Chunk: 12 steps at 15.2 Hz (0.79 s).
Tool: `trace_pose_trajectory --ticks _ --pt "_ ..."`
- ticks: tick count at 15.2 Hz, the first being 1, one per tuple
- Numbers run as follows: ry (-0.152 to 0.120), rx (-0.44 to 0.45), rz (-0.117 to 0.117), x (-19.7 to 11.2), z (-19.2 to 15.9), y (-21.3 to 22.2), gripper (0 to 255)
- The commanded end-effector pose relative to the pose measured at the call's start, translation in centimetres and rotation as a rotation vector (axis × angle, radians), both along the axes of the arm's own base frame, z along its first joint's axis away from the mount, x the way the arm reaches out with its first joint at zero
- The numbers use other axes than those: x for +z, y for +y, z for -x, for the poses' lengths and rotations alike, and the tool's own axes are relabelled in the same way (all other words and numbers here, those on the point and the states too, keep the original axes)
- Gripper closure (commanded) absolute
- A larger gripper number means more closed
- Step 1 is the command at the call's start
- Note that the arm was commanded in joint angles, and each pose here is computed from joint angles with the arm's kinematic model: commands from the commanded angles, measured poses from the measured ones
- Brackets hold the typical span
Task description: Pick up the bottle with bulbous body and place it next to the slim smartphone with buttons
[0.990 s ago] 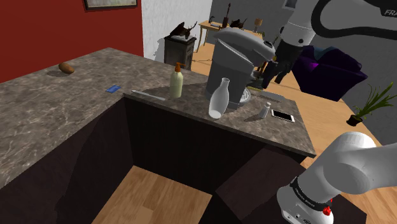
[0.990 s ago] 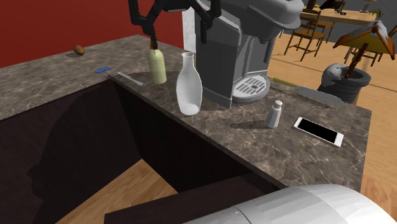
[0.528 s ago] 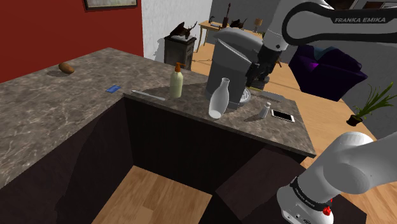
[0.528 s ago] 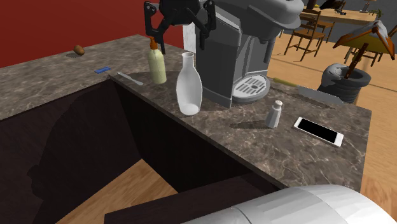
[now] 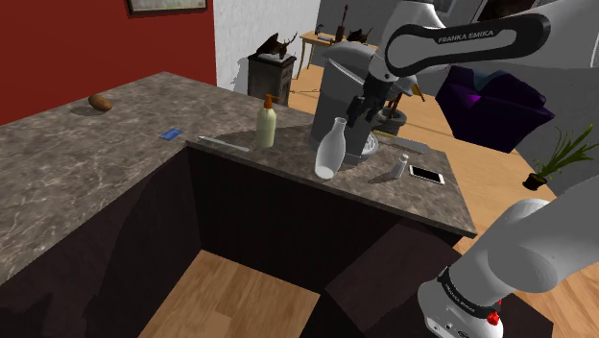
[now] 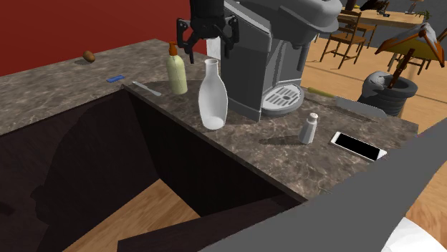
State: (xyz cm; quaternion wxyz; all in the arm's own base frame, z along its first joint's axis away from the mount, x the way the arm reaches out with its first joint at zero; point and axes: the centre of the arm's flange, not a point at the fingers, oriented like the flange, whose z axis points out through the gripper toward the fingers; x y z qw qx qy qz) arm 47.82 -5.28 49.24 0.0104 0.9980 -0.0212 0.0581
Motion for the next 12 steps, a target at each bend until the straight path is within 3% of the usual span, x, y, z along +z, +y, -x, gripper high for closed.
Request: trace_pose_trajectory --ticks 1,6,12 --pt "-0.013 0.007 -0.002 -0.9 -2.3 -1.0 0" --pt "-0.041 0.023 -0.009 -3.2 -7.6 -2.5 0" --pt "-0.041 0.023 -0.009 -6.4 -8.1 -2.6 0"
